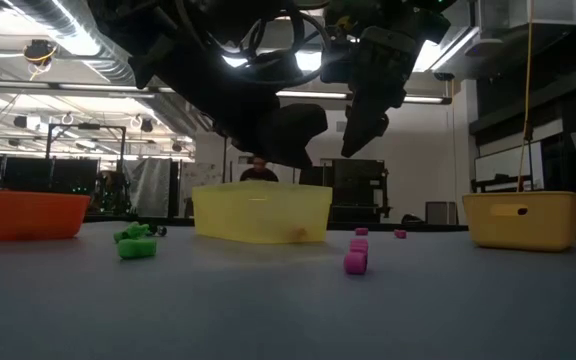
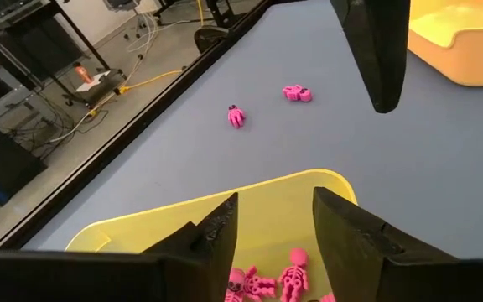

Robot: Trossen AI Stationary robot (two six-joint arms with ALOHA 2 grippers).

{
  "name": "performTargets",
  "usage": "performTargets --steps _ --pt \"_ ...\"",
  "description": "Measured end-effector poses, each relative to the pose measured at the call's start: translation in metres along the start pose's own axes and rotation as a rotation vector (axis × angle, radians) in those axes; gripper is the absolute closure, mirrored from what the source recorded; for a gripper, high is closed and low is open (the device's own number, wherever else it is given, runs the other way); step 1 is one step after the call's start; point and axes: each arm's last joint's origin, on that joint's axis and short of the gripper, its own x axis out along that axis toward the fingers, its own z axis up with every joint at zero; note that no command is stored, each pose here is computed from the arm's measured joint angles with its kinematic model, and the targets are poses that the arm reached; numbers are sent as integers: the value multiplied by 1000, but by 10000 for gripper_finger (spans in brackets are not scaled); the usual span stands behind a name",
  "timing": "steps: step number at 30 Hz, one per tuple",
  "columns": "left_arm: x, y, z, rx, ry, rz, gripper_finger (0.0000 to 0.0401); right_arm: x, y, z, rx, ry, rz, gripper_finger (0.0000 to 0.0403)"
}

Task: Sort Halloween decoration
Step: Put the pink skeleton toy into the yellow bin

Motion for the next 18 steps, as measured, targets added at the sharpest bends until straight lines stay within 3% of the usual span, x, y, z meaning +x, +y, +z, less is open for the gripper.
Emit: performTargets --steps 12,18 --pt "0 0 0 3 -3 -1 260 0 0 0 0 -2 0 212" --pt "-12 1 11 63 -32 -35 260 0 -1 0 0 -4 -37 212"
